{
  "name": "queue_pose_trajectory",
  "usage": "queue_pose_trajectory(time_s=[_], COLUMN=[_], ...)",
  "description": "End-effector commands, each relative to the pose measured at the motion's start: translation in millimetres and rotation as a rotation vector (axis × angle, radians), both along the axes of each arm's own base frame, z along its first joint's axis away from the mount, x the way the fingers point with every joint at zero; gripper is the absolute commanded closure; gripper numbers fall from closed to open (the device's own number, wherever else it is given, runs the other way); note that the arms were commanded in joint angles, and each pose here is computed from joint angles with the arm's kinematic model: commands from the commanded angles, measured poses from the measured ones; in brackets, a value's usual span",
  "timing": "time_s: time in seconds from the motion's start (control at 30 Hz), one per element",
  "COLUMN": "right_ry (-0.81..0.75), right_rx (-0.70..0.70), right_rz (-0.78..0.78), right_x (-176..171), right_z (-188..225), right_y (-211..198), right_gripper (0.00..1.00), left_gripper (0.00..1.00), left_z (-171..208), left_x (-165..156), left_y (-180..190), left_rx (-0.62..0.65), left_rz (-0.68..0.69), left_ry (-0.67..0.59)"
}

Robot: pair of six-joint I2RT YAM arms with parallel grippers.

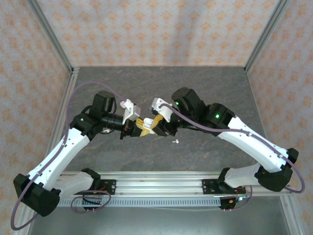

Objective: Insert wireless bluetooth earbuds into charging case

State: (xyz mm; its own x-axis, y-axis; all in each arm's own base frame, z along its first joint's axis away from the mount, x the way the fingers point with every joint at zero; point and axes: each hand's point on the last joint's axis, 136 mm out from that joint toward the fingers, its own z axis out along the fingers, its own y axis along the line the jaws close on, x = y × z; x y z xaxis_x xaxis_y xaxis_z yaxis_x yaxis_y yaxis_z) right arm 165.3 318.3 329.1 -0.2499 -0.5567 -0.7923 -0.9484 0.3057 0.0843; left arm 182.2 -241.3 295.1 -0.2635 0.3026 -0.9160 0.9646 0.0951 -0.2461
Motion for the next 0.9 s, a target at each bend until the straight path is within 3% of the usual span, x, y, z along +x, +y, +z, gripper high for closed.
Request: queue_pose_trajectory(time_s=[0.0,0.17,0.5,0.87], right_ry=[-0.001,0.038,0.118,0.269], right_rx=[0.076,0.091,0.109,0.166], right_rz=[-0.055,-0.108,-0.251,-0.57], right_x=[1.6,5.3,20.3,39.7], right_z=[21.5,27.6,31.3,40.4], right_y=[0.1,-2.0,-14.9,-32.3], right_gripper=[0.58,0.52,0.52,0.57], left_gripper=[1.0,1.0,1.0,1.0], left_z=[14.5,12.3,11.3,-0.7], left_x=[1.4,3.5,5.9,37.4], left_y=[0.8,0.5,2.2,13.9], left_rx=[-0.026,-0.03,-0.021,0.023], left_rz=[-0.002,0.009,0.035,0.268], left_ry=[-0.07,-0.072,-0.081,-0.092])
